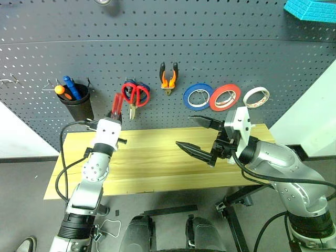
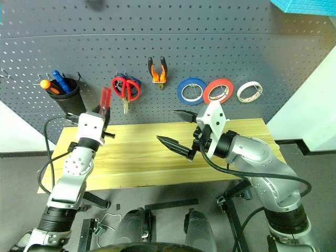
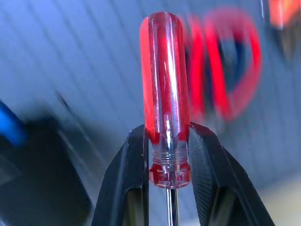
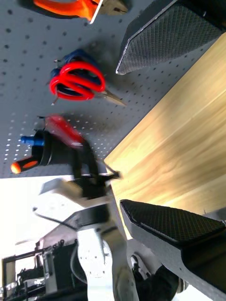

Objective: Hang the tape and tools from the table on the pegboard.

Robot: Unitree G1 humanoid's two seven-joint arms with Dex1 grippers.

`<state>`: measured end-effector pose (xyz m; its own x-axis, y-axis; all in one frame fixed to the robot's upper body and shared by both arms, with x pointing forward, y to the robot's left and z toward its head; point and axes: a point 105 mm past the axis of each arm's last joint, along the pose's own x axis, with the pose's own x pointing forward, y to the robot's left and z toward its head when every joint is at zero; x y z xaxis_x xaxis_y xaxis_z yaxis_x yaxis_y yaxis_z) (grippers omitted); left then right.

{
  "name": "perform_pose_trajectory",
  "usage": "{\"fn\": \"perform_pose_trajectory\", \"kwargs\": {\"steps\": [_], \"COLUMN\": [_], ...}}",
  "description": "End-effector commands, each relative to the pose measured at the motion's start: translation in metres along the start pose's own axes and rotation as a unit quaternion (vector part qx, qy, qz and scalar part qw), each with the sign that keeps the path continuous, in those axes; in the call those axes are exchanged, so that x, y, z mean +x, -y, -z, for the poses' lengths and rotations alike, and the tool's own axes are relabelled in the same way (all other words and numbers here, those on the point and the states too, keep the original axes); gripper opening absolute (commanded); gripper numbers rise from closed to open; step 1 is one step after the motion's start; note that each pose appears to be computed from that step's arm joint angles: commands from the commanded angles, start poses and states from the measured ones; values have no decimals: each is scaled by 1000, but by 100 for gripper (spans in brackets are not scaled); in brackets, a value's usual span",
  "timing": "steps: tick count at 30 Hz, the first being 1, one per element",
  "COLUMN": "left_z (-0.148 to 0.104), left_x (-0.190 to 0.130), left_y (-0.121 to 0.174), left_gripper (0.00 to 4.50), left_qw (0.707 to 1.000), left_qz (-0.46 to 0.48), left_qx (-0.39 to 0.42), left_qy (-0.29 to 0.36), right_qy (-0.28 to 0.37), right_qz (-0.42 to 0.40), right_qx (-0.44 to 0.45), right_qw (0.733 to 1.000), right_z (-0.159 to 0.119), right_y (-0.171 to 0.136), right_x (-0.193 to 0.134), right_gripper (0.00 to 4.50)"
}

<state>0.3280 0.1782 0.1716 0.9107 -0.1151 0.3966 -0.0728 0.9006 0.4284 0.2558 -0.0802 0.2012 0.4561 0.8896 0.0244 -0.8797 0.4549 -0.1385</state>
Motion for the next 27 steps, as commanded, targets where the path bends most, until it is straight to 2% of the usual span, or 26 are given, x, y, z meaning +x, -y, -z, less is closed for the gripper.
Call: {"fn": "perform_pose_trajectory", "kwargs": {"steps": [1,6,14,20,27], "left_z": [-33,-63,-91,-92,-70], "left_x": [5,4,24,53,81], "left_y": [-8,-40,-94,-131,-136], "left_gripper": [79,79,79,79,79], "left_qw": [995,976,949,951,964], "left_qz": [-7,-76,-149,-178,-172], "left_qx": [25,91,141,98,11], "left_qy": [96,182,237,233,202], "right_qy": [24,20,17,12,13], "right_qz": [-8,-9,-2,0,12], "right_qx": [-26,-27,-30,-20,-5], "right_qw": [999,999,999,1000,1000], "right_z": [-15,-13,-12,-10,-14], "right_y": [-2,0,6,3,-5], "right_x": [1,-1,0,-2,-8], "right_gripper": [450,450,450,450,450]}}
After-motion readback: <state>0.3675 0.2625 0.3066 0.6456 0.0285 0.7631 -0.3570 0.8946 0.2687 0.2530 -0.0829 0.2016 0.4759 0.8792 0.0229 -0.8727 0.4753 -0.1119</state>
